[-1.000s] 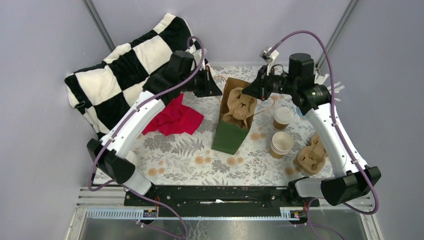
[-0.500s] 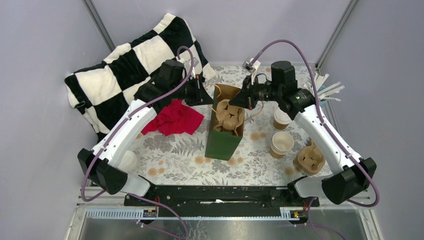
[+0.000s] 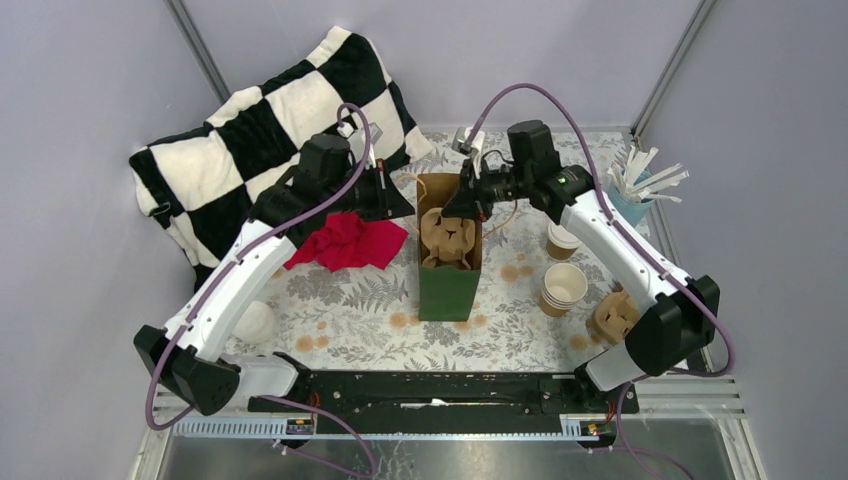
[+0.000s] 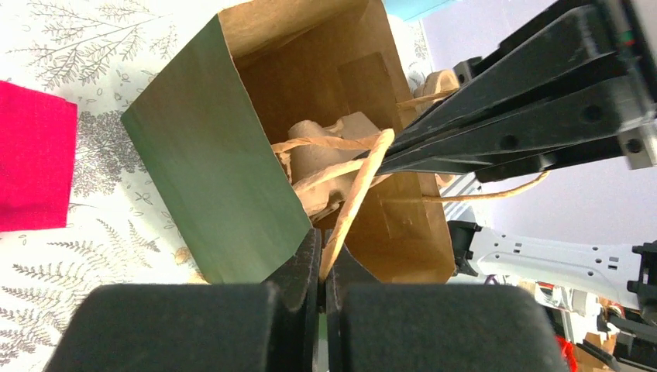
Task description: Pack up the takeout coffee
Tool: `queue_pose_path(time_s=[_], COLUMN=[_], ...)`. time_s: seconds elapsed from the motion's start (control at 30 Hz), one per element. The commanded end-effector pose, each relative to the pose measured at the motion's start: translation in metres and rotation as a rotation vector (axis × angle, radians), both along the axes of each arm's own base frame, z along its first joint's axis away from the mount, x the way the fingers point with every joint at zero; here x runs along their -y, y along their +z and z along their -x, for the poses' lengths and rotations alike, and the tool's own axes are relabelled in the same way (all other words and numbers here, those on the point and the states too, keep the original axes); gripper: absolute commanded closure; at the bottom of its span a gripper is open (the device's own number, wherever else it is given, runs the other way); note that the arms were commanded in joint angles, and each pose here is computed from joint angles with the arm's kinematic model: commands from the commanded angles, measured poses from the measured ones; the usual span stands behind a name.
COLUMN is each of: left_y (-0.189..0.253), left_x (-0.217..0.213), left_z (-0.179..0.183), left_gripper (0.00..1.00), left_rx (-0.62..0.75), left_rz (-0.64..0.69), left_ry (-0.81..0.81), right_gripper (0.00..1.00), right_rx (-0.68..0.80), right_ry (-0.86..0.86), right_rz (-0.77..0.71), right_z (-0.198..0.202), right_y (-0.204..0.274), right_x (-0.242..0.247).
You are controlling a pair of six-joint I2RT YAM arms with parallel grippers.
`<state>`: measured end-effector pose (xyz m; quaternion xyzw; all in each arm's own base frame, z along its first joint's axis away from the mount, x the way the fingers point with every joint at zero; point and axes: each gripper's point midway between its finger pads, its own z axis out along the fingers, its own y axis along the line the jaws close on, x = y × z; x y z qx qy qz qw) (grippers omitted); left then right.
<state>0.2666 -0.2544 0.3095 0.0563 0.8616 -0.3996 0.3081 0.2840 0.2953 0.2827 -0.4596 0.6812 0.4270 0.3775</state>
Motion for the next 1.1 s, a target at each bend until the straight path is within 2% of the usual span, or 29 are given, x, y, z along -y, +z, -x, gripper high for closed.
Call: queue_pose_path(time_s=[0.0,0.17,0.57,0.87,1.0,1.07], left_y=[0.02,0.022,0.018,0.016,0.015,0.015], left_x=[-0.006,-0.013,-0.015,-0.016,-0.017,-0.018], left_z=[-0.004,-0.003,-0.001,-0.001,0.0,0.001], left_gripper=[1.0,1.0,1.0,1.0,1.0,1.0], left_rx=[0.121,0.161,0.165,0.165,0.166,0.165], left_rz=[0.035,0.036,0.025,0.017,0.009,0.005], left_ry=[0.028,0.055,0.056,0.056,0.055,0.053], right_gripper=[1.0,0.97,0.97,0.9,0.75,0.6], right_rx=[0.08,0.051,0.015,0.031,0.07,0.114], right_ry=[0.062,0.086,0.11,0.028,-0.04,-0.115], right_rz=[0.043,0.033,0.092,0.159,0.186,0.212], right_z=[0.006,0.008,0.003,-0.009,-0.017,-0.028], right_y=[0.004,-0.002,-0.03,-0.043,-0.039,-0.033], right_x=[-0.006,-0.01,-0.02,-0.016,-0.012,-0.007])
